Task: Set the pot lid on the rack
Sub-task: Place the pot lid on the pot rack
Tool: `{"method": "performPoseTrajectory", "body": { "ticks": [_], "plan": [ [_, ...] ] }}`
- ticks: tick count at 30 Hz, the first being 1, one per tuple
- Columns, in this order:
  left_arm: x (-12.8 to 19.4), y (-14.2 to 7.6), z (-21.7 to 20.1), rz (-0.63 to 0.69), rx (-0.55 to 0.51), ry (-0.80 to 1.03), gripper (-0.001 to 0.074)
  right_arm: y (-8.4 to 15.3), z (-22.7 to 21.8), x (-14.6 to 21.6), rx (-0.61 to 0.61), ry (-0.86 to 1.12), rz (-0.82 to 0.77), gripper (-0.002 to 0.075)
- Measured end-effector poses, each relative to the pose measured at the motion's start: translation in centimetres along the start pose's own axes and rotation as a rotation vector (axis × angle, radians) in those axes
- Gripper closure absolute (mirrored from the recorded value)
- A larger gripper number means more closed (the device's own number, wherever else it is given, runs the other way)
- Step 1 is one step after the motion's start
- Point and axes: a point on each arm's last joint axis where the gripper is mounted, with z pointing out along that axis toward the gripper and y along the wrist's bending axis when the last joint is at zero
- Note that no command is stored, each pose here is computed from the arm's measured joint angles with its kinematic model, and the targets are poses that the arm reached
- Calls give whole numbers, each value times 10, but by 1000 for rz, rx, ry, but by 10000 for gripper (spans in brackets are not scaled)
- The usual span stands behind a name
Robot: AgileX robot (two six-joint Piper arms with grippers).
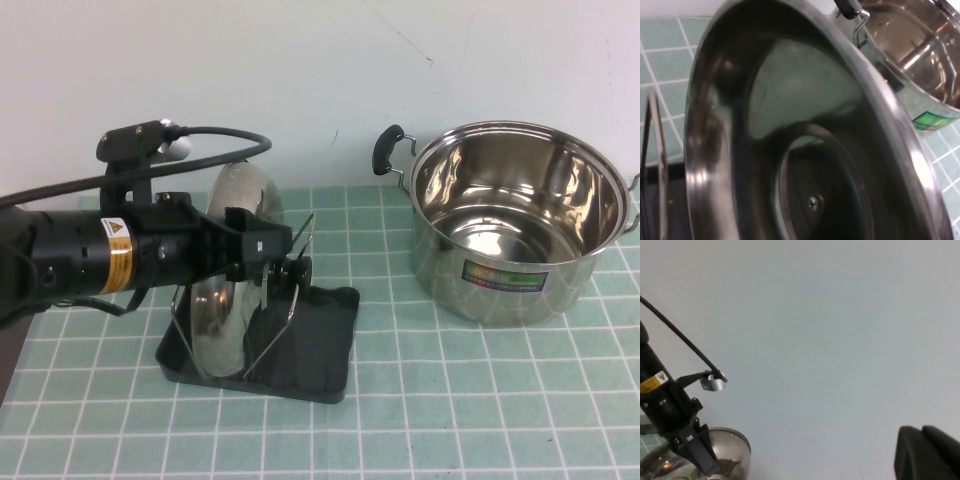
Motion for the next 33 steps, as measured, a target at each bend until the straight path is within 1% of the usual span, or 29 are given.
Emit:
{"method": "performPoseTrajectory", "body": {
  "ticks": [2, 3, 5, 10, 13, 15, 16, 17, 19, 22, 23, 24, 26, 29, 31, 33],
  "plan": [
    [-1, 0, 0, 28, 0, -2, 157, 0, 0, 0, -2, -2, 6, 727],
    [-1, 0, 0, 49, 1, -4, 117, 0, 0, 0, -3, -3, 8, 727],
    [-7, -3, -2, 105, 4, -20, 81, 0, 0, 0, -4, -3, 10, 727],
    [-33, -20, -20, 259, 11, -125, 55, 0, 0, 0, -4, -3, 11, 727],
    [-52, -35, -39, 376, -5, -218, 53, -1, 0, 0, 8, -2, -20, 727],
    [-63, -45, -55, 444, -35, -289, 69, -2, 0, 0, 26, 0, -65, 727],
    [-68, -48, -62, 468, -58, -325, 87, -3, 0, 0, 38, 1, -97, 727],
    [-73, -53, -71, 490, -80, -362, 122, -4, 0, 0, 49, 2, -123, 727],
    [-81, -58, -89, 535, -161, -447, 241, -7, 0, 0, 73, 7, -185, 727],
    [-90, -65, -120, 603, -304, -574, 505, -10, -1, 4, 103, 62, -255, 727],
    [-92, -67, -130, 621, -356, -615, 583, -11, -1, 7, 114, 100, -275, 727],
    [-93, -68, -141, 633, -408, -652, 634, -14, -3, 13, 129, 171, -286, 727],
    [-96, -69, -158, 634, -503, -716, 689, -21, -6, 24, 160, 353, -300, 727],
    [-97, -68, -179, 626, -642, -786, 722, -28, -11, 42, 193, 641, -318, 727],
    [-98, -63, -189, 616, -758, -803, 729, -30, -15, 53, 196, 812, -334, 727],
    [-96, -53, -197, 615, -926, -764, 732, -29, -19, 59, 191, 923, -341, 727]
  ]
}}
